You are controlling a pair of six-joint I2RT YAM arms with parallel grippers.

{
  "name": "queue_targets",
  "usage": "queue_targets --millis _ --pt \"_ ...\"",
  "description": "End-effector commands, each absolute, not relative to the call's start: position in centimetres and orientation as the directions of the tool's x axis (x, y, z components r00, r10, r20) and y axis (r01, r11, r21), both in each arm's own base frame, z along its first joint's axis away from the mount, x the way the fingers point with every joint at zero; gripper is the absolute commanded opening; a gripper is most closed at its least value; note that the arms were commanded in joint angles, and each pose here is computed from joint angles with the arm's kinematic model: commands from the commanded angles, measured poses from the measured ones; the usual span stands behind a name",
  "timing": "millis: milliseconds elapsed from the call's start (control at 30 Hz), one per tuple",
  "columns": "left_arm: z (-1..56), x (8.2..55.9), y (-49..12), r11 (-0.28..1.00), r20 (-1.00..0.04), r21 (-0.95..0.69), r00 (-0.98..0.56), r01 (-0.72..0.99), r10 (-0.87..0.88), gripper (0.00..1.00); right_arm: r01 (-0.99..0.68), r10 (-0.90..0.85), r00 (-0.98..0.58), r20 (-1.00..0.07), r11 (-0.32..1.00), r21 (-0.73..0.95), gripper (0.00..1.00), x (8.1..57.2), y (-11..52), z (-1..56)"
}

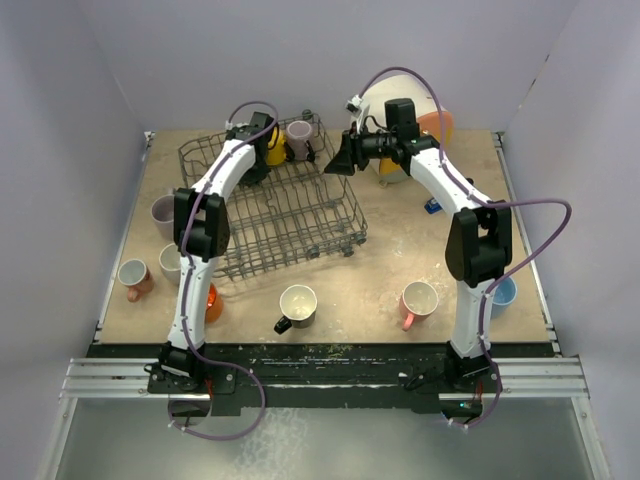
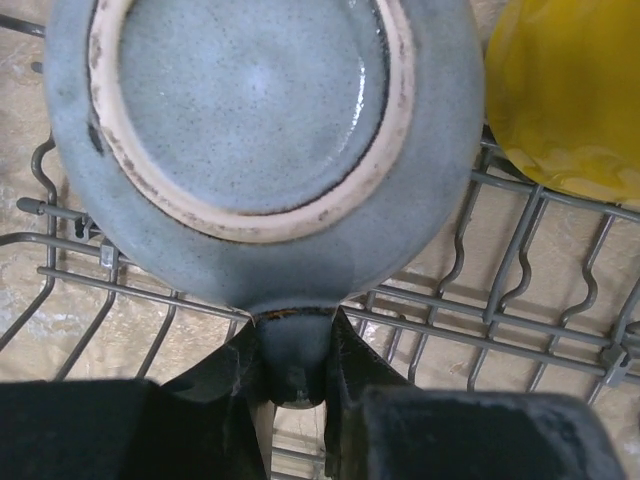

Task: Load the cups into the dish rack
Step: Adjust the cup in the dish rack.

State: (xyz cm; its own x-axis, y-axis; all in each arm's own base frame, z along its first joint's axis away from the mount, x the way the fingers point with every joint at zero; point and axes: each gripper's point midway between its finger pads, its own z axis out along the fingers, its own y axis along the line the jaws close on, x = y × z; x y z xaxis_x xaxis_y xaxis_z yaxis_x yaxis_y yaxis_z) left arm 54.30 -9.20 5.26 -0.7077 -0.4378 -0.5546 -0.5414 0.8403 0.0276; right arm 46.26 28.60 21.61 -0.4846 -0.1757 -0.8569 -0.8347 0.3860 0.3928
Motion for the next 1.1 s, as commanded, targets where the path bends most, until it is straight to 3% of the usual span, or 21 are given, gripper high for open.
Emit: queue_targets --millis 0,67,367,733,1067 --pt "8.1 56.3 -8.9 0.838 -0.626 -0.024 -0.645 -0.545 -0.437 0.06 -0.873 -0.139 -0.406 -0.903 0.352 0.338 0.51 45.9 28.5 25.6" --pt "9.1 56.8 -9.0 0.845 -0.648 -0.045 -0.628 -0.533 -0.431 0.00 -0.872 -0.140 -0.406 -0.903 0.354 0.337 0.51 45.9 28.3 25.6" --pt "14.0 59.8 -9.6 0.854 -0.722 -0.184 -0.522 -0.486 -0.453 0.00 -0.869 -0.142 -0.411 -0.901 0.360 0.340 0.51 45.9 28.3 25.3" --pt "15.3 61.7 -10.4 0.776 -0.654 -0.404 -0.440 -0.485 -0.616 0.00 -0.866 -0.146 -0.415 -0.898 0.365 0.341 0.51 45.8 28.0 24.9" --pt "12.3 61.5 -10.7 0.763 -0.608 -0.391 -0.478 -0.514 -0.634 0.00 -0.866 -0.144 -0.415 -0.898 0.367 0.341 0.51 45.9 27.8 24.9"
